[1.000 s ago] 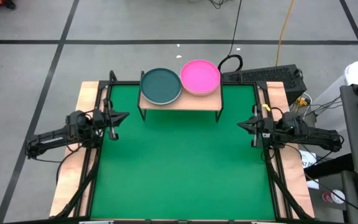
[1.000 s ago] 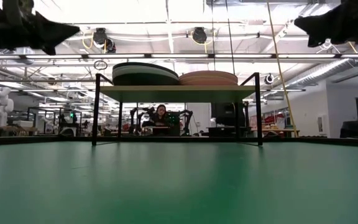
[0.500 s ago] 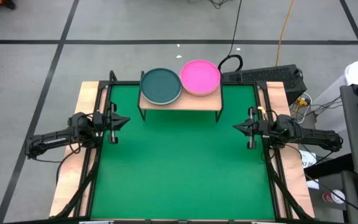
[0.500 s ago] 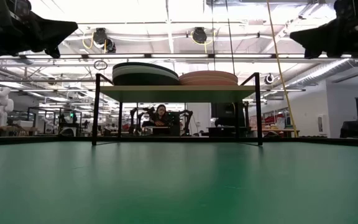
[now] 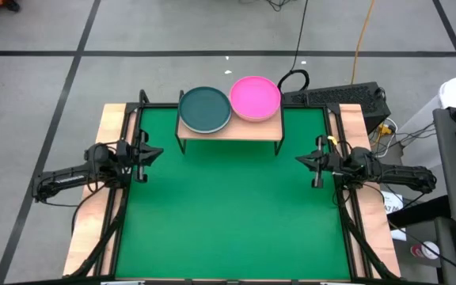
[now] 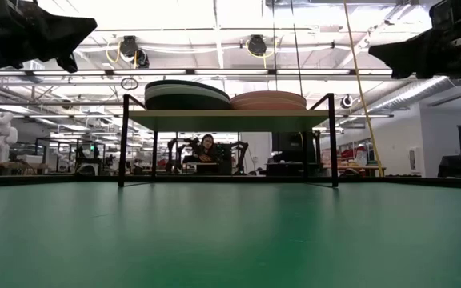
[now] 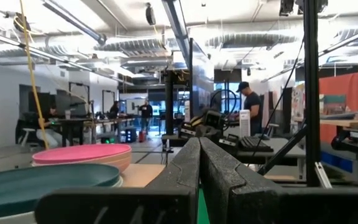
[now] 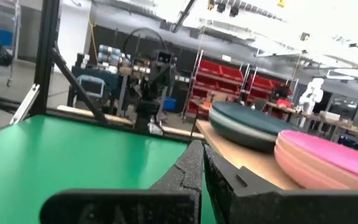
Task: Place and stack plates onto a shelf
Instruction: Return to Home Position
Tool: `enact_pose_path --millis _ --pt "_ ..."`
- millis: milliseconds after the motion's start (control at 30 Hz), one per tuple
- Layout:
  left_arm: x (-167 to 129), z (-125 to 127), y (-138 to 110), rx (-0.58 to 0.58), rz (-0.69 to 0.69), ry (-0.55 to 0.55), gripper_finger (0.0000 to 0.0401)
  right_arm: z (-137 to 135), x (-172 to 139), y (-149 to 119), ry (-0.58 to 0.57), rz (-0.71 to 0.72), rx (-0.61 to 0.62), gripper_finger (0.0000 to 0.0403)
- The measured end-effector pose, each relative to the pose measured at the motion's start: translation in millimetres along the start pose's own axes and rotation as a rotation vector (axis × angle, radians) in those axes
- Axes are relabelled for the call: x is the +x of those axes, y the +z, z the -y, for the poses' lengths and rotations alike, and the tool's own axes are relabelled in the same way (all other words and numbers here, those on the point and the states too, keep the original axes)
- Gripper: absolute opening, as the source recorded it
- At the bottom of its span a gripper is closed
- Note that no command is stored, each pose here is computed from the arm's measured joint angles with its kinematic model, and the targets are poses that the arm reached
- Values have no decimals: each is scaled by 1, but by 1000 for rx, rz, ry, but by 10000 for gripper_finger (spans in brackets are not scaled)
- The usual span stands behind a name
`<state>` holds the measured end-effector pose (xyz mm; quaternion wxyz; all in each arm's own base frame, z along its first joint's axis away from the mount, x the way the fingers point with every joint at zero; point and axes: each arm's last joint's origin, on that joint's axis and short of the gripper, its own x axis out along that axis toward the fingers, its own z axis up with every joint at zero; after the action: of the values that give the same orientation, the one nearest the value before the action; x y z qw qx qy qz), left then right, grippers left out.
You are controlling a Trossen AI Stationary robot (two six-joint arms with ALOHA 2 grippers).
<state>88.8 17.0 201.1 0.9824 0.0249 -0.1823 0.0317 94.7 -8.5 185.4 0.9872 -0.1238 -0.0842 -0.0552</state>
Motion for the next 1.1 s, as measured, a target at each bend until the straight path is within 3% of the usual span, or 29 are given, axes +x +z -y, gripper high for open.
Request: enact_pose_path --millis 500,1100 --pt "0 0 0 25 -1 0 14 0 0 1 -3 15 130 0" --pt "0 0 0 23 -2 1 14 0 0 1 -3 18 98 0"
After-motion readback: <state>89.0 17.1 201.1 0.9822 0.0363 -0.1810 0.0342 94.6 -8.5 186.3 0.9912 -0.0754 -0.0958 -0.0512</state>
